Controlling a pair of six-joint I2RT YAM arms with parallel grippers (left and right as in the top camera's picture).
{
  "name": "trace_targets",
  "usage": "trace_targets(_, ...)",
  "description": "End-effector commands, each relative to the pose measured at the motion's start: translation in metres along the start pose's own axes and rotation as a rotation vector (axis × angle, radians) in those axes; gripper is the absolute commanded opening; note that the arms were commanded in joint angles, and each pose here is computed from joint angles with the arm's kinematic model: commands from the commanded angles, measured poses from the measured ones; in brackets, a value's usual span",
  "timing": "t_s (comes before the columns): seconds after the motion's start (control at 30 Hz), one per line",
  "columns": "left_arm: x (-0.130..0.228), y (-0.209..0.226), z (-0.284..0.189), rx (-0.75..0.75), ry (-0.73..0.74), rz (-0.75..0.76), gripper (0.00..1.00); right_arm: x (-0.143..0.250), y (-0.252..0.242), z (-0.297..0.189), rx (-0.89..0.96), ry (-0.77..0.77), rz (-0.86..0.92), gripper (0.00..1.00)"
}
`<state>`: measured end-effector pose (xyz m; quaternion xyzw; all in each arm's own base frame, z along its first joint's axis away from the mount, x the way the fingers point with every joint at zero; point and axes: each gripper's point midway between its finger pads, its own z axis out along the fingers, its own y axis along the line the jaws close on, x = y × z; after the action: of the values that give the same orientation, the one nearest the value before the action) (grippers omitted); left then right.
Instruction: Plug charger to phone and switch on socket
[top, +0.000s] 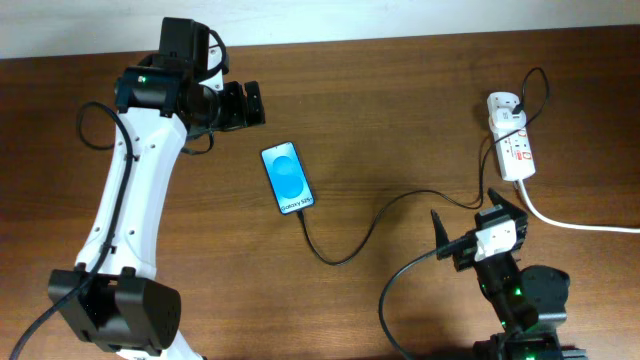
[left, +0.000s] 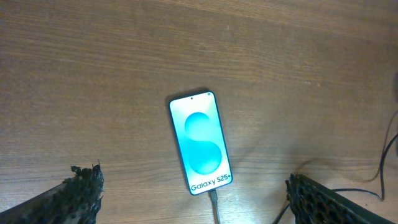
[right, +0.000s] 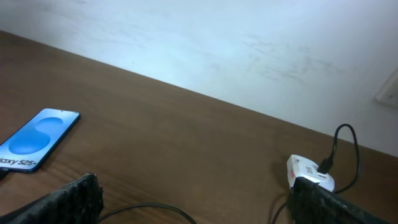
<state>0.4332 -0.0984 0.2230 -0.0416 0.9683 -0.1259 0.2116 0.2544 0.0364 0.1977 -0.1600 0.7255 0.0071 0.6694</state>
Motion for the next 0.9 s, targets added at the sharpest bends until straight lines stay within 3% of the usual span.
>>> trace_targets(0.0,-0.003,0.001,-0.005,-0.004,-0.016,0.005,0.99,0.005,0.0,-0.003,0.024,-0.022,-0.006,0.99)
trace_targets(0.87,-0.003,0.001,-0.005,-0.004,-0.016,0.005,0.99,0.037,0.008,-0.008,0.031,-0.043,-0.011,0.99)
